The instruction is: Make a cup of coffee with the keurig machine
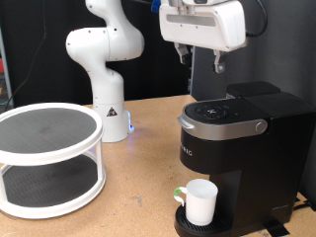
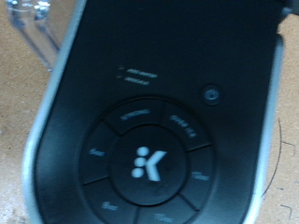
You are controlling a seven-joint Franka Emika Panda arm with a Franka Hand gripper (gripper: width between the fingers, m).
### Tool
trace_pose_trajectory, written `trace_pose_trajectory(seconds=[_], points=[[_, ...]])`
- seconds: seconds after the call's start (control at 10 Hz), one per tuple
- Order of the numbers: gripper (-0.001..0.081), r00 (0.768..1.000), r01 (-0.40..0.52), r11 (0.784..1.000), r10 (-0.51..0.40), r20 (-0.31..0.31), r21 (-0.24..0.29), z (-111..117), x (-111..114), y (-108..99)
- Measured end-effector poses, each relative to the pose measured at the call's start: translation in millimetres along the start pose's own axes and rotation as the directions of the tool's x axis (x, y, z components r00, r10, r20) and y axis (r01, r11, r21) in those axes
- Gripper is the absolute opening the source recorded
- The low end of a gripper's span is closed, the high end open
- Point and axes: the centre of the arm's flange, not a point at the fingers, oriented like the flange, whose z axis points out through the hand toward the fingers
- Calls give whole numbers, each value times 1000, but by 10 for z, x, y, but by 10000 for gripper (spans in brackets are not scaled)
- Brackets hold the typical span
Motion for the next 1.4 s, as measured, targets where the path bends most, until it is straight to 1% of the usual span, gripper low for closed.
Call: trace_pose_trajectory(seconds=[0.2, 0.4, 0.7, 1.0, 1.1, 1.2, 1.3, 1.4], points=[[806, 1000, 6, 1000, -6, -1, 9, -3, 101, 97], [806, 1000, 17, 999, -17, 17, 42, 52, 201, 156], [806, 997, 44, 995, -49, 54, 85, 298, 330, 185], [806, 994, 87, 992, -94, 64, 96, 506, 383, 151], [705, 991, 108, 989, -114, 64, 96, 567, 382, 127], [518, 989, 127, 987, -133, 63, 93, 625, 372, 104], [518, 986, 145, 986, -151, 68, 88, 676, 343, 73], [383, 985, 154, 986, -158, 72, 65, 719, 307, 44]])
